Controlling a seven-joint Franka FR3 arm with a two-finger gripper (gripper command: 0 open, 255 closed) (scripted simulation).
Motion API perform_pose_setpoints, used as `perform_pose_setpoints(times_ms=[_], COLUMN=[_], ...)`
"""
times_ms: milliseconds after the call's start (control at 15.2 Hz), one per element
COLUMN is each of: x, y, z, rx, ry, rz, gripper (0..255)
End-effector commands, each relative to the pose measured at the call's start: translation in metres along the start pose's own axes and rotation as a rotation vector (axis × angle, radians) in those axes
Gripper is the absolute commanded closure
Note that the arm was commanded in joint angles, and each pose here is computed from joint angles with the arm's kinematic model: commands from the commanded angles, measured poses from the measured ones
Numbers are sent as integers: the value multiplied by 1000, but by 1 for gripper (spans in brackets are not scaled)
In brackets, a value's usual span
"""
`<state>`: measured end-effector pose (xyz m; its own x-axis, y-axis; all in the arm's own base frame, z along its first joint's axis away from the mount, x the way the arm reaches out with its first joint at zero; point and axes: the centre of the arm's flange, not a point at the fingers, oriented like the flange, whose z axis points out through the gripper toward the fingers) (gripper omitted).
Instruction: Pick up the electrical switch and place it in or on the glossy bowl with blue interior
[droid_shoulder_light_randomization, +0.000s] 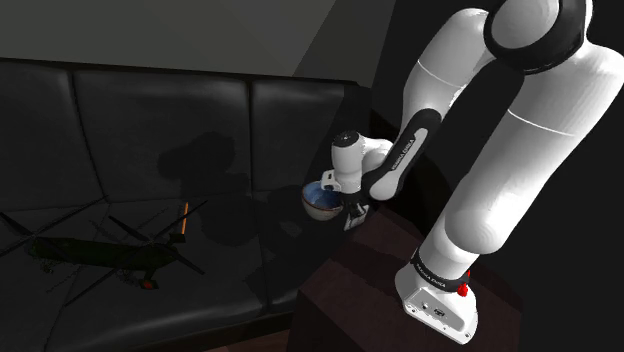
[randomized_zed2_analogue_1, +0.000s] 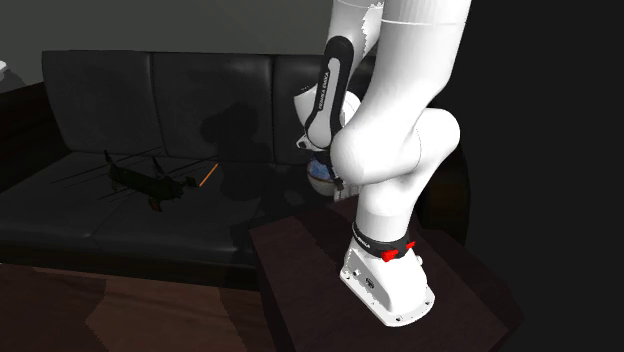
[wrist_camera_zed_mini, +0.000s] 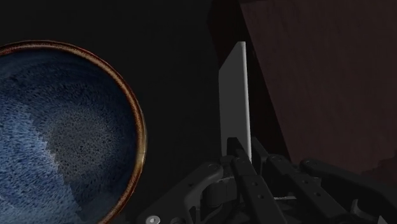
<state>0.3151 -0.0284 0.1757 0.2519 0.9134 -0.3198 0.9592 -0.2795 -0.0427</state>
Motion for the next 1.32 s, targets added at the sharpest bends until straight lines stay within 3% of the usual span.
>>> perform_pose_setpoints(times_ms=[0, 1254], x=[-3, -34], y=[0, -4], z=[-9, -100], rx=[1, 1], ry=[0, 0], rz=[0, 0], gripper=[255, 255])
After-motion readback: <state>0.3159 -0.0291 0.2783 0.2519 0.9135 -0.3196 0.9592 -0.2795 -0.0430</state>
